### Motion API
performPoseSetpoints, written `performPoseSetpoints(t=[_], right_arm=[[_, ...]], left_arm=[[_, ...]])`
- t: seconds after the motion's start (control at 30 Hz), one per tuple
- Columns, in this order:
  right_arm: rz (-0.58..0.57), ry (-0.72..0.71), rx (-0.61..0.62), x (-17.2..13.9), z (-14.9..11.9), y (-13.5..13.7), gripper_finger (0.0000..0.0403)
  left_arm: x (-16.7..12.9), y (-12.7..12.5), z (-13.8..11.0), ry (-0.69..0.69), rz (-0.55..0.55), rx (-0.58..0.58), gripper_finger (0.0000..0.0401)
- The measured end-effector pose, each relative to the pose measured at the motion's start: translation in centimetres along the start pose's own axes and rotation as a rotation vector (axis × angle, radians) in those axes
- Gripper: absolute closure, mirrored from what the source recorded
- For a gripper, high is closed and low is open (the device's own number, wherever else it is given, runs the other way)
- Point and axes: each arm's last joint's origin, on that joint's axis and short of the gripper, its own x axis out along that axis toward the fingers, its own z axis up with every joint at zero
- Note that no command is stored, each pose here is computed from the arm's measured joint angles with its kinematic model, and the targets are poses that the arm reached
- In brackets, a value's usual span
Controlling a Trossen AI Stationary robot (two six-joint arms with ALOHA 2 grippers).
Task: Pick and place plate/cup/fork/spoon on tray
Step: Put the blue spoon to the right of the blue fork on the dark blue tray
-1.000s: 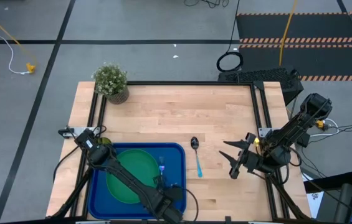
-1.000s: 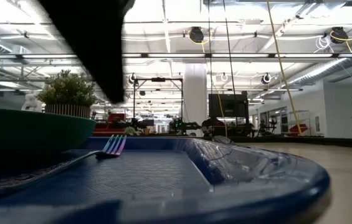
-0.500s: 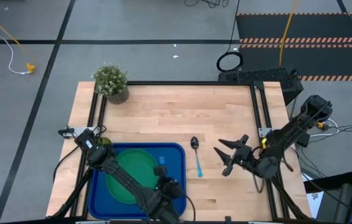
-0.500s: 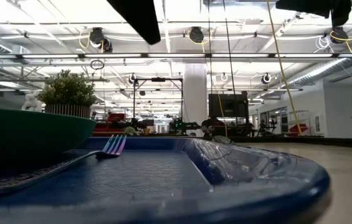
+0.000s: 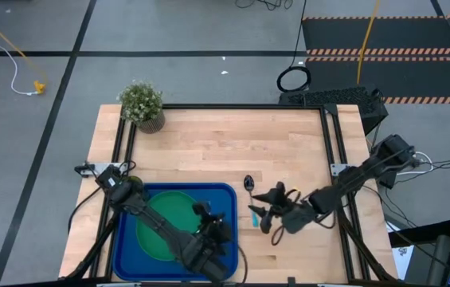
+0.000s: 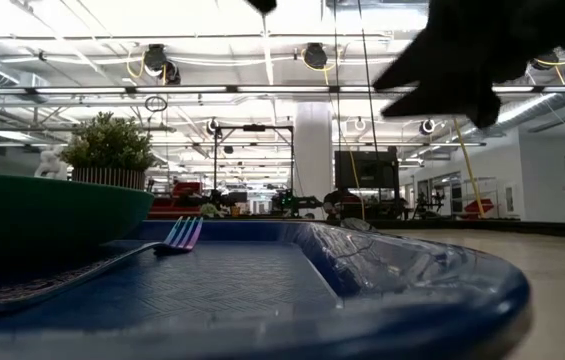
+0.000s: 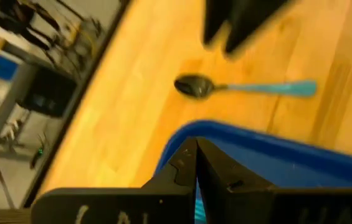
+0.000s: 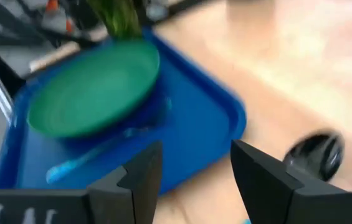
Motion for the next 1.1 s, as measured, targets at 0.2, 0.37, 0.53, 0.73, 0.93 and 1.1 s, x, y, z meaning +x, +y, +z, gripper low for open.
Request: performPoseSetpoints(t=[0.2, 0.37, 0.53, 0.73, 0.93, 1.1], right_arm=[[-0.034, 0.133, 0.046, 2.1, -0.8, 0.4, 0.022], [-0.111, 0.192, 0.024, 3.6, -0.4, 2.3, 0.022], [-0.224, 0.262, 0.009, 4.7, -0.6, 3.6, 0.022], [-0.318, 0.341, 0.039, 4.7, -0.5, 3.7, 0.022], [-0.415, 0.365, 0.061, 5.4, 0.0, 2.2, 0.022], [-0.473, 0.407, 0.085, 6.5, 0.1, 0.9, 0.022]], left_arm=[[-2.1, -1.0, -0.6, -0.126, 0.01, -0.024, 0.0394], [-3.9, -1.8, -1.5, -0.194, -0.001, 0.016, 0.0394], [-5.8, -2.4, -2.4, -0.303, 0.034, 0.045, 0.0394], [-7.1, -2.4, -2.8, -0.365, 0.044, 0.04, 0.0394], [-6.9, -3.3, -1.8, -0.37, -0.024, -0.003, 0.0394], [-7.3, -5.3, -0.3, -0.408, -0.188, 0.091, 0.0394]])
